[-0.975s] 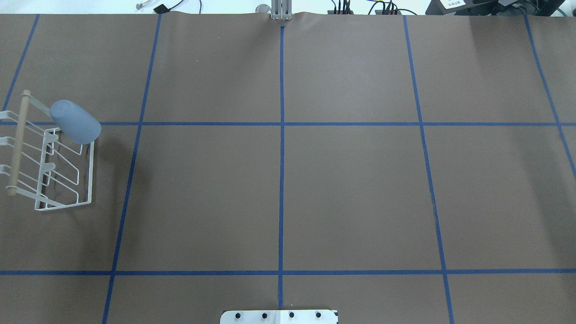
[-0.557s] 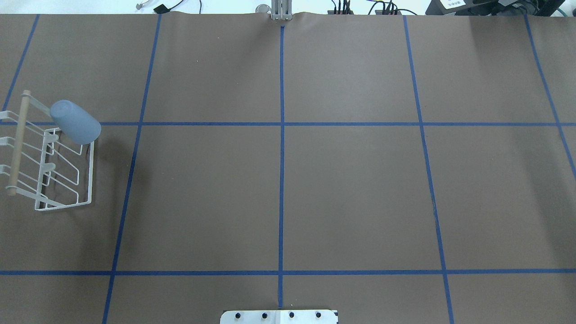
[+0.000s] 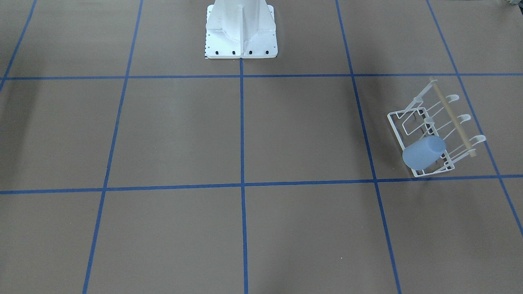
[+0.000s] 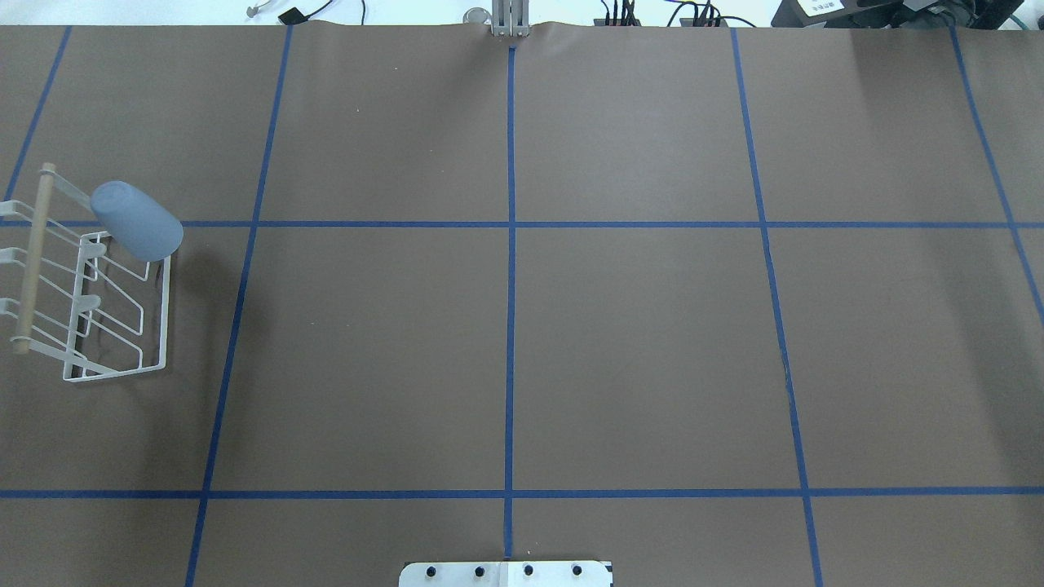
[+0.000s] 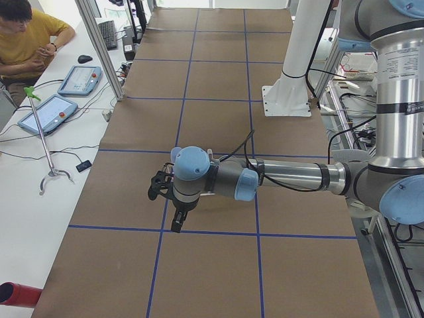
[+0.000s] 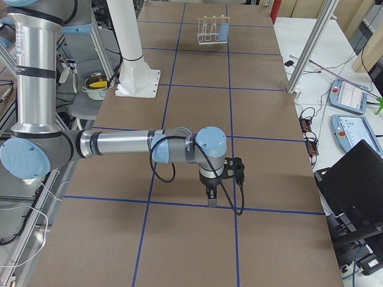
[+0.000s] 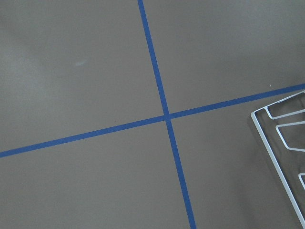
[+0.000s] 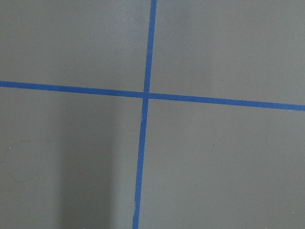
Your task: Hang cup on cup holder
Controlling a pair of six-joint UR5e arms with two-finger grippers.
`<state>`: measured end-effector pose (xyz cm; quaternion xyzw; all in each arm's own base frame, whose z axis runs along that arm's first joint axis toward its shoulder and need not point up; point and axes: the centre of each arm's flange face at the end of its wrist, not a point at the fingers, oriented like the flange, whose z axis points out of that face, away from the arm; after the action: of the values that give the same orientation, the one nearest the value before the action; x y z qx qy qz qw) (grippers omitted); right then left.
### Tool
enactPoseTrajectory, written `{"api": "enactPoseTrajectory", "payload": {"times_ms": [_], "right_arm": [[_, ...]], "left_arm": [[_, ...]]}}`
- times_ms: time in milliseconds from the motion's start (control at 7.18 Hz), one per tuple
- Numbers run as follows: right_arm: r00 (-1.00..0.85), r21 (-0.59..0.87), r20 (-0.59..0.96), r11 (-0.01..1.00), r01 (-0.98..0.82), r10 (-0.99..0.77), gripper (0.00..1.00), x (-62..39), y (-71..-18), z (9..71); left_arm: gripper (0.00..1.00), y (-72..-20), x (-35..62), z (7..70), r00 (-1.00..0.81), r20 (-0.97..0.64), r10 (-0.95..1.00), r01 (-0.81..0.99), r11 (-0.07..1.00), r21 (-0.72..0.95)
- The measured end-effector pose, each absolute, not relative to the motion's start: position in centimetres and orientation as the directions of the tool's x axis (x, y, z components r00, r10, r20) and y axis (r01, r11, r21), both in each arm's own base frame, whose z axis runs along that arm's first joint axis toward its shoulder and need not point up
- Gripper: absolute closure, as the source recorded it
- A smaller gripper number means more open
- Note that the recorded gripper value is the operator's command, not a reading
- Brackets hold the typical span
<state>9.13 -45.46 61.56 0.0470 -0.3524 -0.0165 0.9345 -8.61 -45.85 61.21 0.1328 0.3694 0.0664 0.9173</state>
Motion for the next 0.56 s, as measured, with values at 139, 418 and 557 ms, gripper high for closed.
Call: {"api": "enactPoseTrajectory", "payload": {"times_ms": [139, 418, 557], "right_arm": [[0.751, 0.098, 0.657, 0.995, -0.002, -0.063, 0.00, 9.12, -45.45, 61.62], [0.751, 0.094, 0.658, 0.996, -0.001, -0.061, 0.00, 9.13, -45.28, 61.84], [0.751, 0.089, 0.658, 0.996, -0.001, -0.058, 0.00, 9.12, -45.19, 62.06]], "left_arm": [[0.01, -45.81, -8.61, 61.26, 0.719, -0.660, 0.220, -0.024, 0.956, 0.292], [0.01, -45.47, -8.59, 61.49, 0.719, -0.660, 0.219, -0.024, 0.956, 0.291], [0.01, -45.39, -8.59, 61.54, 0.719, -0.659, 0.220, -0.024, 0.956, 0.292]]}}
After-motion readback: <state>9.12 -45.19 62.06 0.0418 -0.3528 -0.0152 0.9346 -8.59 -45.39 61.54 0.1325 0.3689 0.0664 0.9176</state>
